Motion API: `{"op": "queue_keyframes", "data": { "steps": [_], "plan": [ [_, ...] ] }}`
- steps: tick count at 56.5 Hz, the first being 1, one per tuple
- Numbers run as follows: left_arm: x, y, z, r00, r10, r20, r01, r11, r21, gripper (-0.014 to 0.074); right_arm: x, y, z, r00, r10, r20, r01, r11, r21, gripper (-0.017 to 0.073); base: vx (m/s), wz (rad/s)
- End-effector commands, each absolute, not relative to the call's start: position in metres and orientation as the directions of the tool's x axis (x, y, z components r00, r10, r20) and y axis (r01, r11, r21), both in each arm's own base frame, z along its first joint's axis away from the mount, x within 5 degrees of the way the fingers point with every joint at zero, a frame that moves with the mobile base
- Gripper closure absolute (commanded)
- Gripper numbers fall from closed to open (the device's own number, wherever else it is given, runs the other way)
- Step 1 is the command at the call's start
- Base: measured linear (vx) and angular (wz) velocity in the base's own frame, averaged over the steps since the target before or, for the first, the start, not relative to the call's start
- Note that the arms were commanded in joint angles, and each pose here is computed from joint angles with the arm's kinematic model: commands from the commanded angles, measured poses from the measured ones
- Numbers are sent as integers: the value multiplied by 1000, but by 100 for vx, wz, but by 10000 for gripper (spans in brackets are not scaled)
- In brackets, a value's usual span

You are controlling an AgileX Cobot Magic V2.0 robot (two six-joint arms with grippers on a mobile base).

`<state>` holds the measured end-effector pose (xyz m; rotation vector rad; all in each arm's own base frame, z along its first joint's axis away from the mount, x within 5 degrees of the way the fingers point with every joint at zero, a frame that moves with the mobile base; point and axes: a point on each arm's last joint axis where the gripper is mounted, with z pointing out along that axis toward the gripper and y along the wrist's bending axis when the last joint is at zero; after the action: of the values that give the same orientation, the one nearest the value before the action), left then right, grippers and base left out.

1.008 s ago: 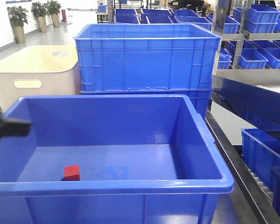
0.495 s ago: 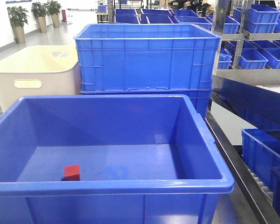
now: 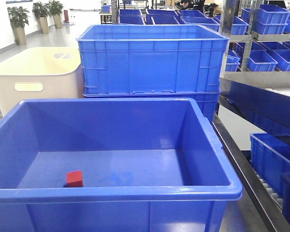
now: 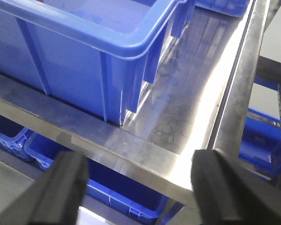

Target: Pick red and yellow blocks into blue bin

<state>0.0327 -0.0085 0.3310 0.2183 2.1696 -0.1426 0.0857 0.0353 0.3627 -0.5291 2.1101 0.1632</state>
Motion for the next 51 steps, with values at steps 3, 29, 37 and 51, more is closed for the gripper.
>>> {"op": "queue_keyframes", "data": {
  "steps": [3, 29, 37, 51],
  "plan": [
    [37, -9, 343, -497, 72, -864, 199, 979, -33, 256, 88, 36, 374, -425, -278, -861, -419, 904, -85, 250, 0, 0],
    [37, -9, 342, -501, 70, -863, 198, 980, -35, 601, 88, 36, 374, -428, -280, -859, -420, 904, -85, 573, 0, 0],
    [37, -9, 342, -501, 70, -863, 198, 980, -35, 601, 88, 36, 374, -428, -280, -859, -420, 904, -85, 572, 0, 0],
    [36, -9, 342, -494, 69, -866, 198, 980, -35, 600, 88, 36, 374, -428, -280, -859, -420, 904, -85, 569, 0, 0]
  ]
}}
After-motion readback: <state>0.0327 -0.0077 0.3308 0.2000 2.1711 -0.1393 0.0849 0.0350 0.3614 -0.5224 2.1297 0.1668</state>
